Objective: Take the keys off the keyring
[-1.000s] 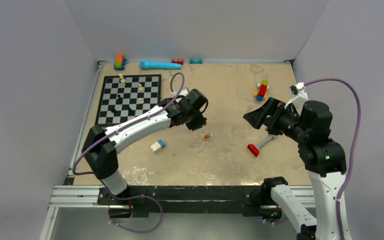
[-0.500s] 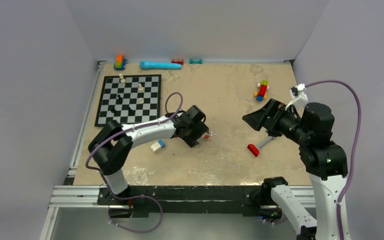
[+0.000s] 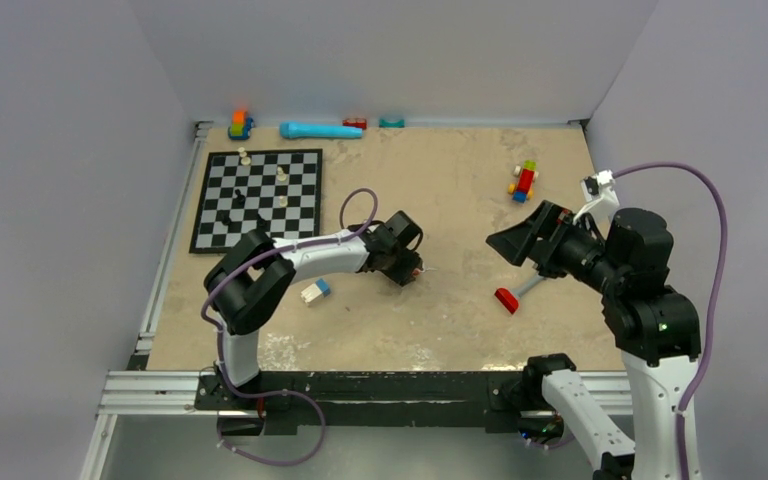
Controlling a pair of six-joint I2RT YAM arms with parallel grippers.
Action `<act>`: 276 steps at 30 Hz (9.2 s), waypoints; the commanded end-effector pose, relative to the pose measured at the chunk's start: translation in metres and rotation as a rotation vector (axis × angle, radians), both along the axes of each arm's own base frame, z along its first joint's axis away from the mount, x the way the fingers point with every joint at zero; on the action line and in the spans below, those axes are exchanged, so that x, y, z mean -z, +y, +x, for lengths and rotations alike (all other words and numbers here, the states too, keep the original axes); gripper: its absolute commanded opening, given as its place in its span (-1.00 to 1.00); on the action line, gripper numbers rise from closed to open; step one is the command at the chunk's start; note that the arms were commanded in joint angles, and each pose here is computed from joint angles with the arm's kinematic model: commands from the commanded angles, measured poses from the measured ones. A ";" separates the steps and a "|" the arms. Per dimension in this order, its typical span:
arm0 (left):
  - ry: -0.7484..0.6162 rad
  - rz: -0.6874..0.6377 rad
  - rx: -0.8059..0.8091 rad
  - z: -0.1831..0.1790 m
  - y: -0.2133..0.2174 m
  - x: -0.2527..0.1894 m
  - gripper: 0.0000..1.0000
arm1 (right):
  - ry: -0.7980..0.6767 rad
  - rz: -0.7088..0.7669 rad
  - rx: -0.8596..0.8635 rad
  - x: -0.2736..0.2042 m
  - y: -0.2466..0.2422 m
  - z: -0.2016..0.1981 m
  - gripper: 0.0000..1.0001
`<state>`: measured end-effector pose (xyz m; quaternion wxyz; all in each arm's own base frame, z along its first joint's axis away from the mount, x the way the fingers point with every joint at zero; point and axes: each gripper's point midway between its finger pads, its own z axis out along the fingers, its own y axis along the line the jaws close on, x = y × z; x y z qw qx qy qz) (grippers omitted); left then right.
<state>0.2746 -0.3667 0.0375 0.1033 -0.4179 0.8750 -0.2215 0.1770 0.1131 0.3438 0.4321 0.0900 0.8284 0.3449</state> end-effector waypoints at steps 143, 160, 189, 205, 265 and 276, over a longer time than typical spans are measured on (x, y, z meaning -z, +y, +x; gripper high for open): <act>-0.996 -0.822 0.176 -0.036 0.097 -0.570 -1.00 | -1.045 0.450 -0.630 -0.232 0.170 0.083 0.12; -1.004 -0.834 0.185 -0.039 0.099 -0.574 -1.00 | -1.051 0.491 -0.619 -0.247 0.172 0.086 0.05; -1.013 -0.845 0.181 -0.042 0.101 -0.573 -1.00 | -1.037 0.495 -0.612 -0.252 0.181 0.089 -0.22; -1.010 -0.833 0.178 -0.044 0.104 -0.569 -1.00 | -1.031 0.513 -0.618 -0.256 0.181 0.087 -0.72; -1.264 -0.151 1.242 -0.070 0.089 -0.440 0.18 | -0.147 -0.023 -0.942 -0.090 0.177 0.014 -1.00; -1.201 -0.181 1.266 -0.073 0.087 -0.422 -0.01 | -0.187 -0.033 -0.935 -0.098 0.180 0.018 -1.00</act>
